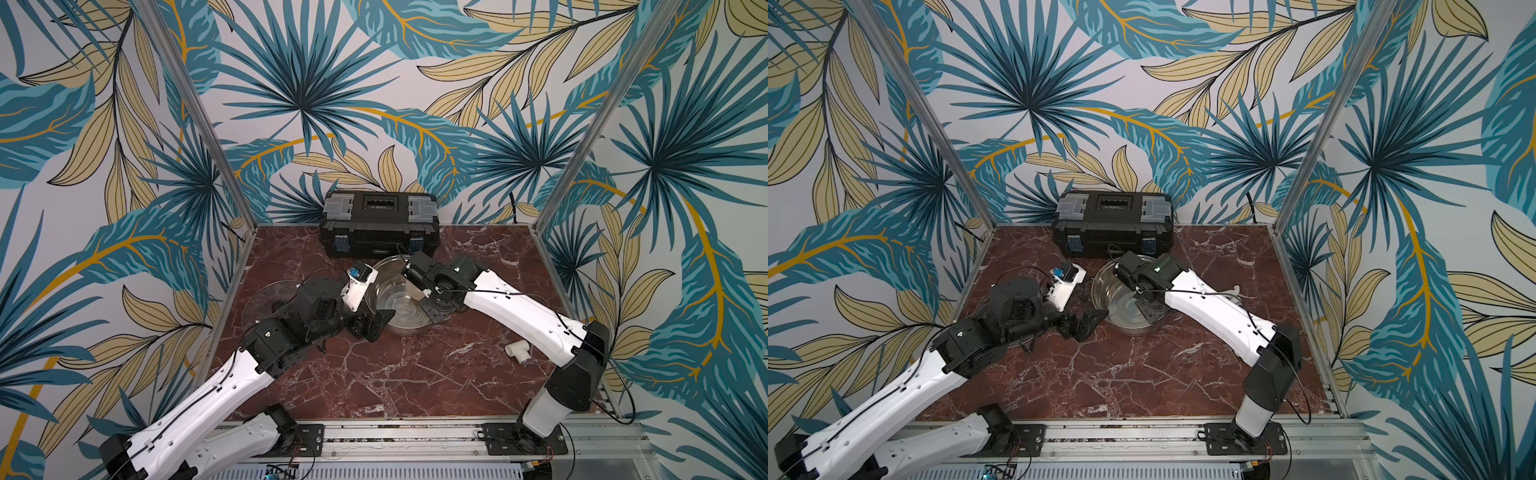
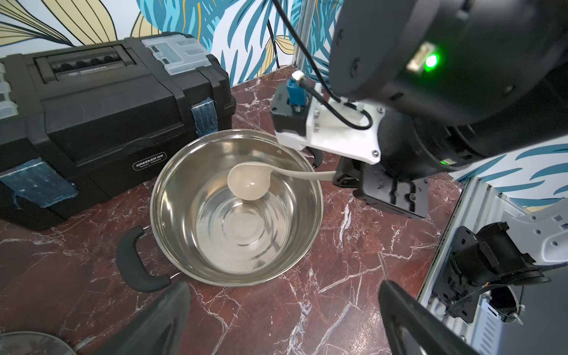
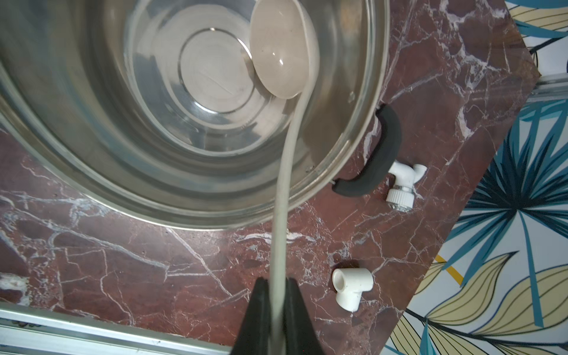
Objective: Stir the soup with a spoon
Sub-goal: Stir the soup in the pan with a stick.
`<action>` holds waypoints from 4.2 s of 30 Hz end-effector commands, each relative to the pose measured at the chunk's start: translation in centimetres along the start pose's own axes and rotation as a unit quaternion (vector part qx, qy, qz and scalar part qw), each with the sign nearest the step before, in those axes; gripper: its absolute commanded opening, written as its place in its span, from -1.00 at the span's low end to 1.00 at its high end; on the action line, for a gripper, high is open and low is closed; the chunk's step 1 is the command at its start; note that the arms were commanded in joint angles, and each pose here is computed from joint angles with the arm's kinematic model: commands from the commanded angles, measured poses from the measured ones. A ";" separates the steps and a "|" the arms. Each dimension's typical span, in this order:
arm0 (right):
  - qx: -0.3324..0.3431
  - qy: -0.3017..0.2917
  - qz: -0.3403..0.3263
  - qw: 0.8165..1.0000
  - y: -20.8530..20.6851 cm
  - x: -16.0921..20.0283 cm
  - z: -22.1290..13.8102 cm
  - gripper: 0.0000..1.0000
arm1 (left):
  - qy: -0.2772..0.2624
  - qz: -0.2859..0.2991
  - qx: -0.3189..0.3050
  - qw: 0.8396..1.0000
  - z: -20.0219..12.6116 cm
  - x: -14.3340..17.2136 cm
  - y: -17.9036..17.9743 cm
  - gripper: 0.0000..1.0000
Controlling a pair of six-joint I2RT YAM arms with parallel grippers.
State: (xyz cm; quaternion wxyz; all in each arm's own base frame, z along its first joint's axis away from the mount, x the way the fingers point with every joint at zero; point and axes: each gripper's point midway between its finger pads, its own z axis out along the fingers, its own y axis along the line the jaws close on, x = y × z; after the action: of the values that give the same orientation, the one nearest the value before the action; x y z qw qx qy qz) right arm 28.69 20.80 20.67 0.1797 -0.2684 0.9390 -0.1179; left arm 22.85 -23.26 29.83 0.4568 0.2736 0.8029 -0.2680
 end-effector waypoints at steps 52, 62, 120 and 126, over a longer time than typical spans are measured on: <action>-0.014 -0.033 0.013 0.999 -0.5 -2.5 -0.4 -1.00 | -0.004 -0.019 0.007 1.000 0.6 0.7 0.0 1.00; -0.160 -0.040 0.007 0.986 4.0 -2.4 -2.3 -1.00 | -0.006 -0.025 0.001 1.000 0.7 0.8 0.2 1.00; -0.168 0.007 0.019 0.986 2.9 3.6 -2.4 -1.00 | 0.012 -0.043 0.010 0.999 2.0 1.4 0.0 1.00; -0.075 0.030 0.024 0.996 -0.3 5.8 -1.2 -1.00 | 0.016 -0.034 0.034 0.999 2.4 1.9 -0.7 1.00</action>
State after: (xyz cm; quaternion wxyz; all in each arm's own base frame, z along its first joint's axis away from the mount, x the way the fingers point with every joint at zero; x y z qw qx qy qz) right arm 23.86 20.07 20.87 0.1403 -0.2673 0.9533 0.0113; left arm 23.50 -24.67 27.74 0.4276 0.2515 0.8171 -0.2938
